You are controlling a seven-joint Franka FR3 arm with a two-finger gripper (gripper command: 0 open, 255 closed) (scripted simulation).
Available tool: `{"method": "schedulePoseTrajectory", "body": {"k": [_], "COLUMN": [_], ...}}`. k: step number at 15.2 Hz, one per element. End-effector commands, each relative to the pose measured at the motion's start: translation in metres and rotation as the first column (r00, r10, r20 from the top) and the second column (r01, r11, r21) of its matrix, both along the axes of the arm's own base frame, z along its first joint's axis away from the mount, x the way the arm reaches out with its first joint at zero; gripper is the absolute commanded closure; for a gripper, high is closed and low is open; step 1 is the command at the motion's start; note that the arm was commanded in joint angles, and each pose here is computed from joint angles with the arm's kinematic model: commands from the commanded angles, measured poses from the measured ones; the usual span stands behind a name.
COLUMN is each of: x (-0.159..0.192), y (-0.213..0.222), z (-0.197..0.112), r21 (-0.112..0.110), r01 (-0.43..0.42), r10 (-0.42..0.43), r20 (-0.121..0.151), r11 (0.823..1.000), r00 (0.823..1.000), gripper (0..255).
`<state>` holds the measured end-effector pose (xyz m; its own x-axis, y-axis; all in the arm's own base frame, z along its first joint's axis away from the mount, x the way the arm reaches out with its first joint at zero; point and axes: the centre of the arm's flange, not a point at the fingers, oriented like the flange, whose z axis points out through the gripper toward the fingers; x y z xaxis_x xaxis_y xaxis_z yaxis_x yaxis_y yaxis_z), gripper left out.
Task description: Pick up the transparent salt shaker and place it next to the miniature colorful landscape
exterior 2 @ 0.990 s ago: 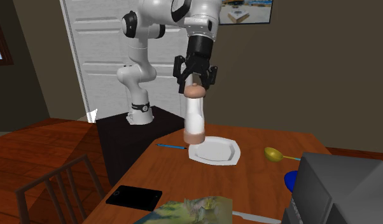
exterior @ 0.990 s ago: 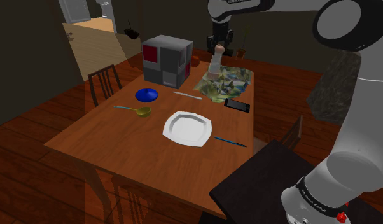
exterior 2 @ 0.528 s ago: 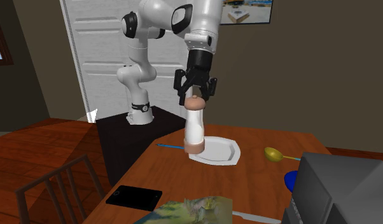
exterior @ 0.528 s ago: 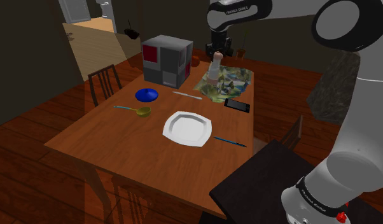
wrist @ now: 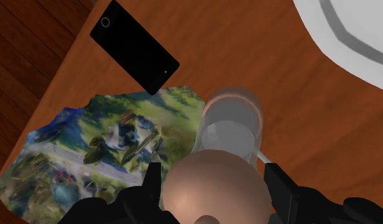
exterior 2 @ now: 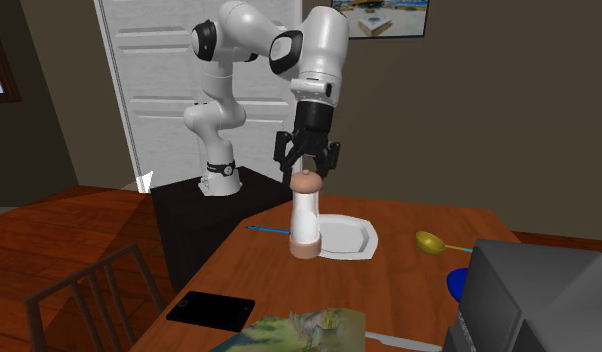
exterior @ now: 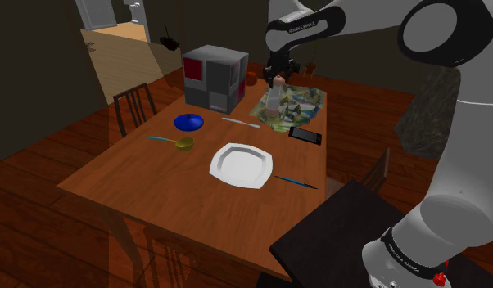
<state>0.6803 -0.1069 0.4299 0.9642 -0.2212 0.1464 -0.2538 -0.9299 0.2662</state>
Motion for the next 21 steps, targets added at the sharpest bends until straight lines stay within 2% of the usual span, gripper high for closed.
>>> {"method": "schedulePoseTrajectory", "body": {"k": [1,21], "x": [0.001,0.001], "y": [0.000,0.000], "z": [-0.010,-0.116], "r21": [0.000,0.000], "r01": [0.000,0.000], "r10": [0.000,0.000], "r20": [0.001,0.001], "r11": [1.000,1.000], "r00": [1.000,1.000], "gripper": [255,255]}}
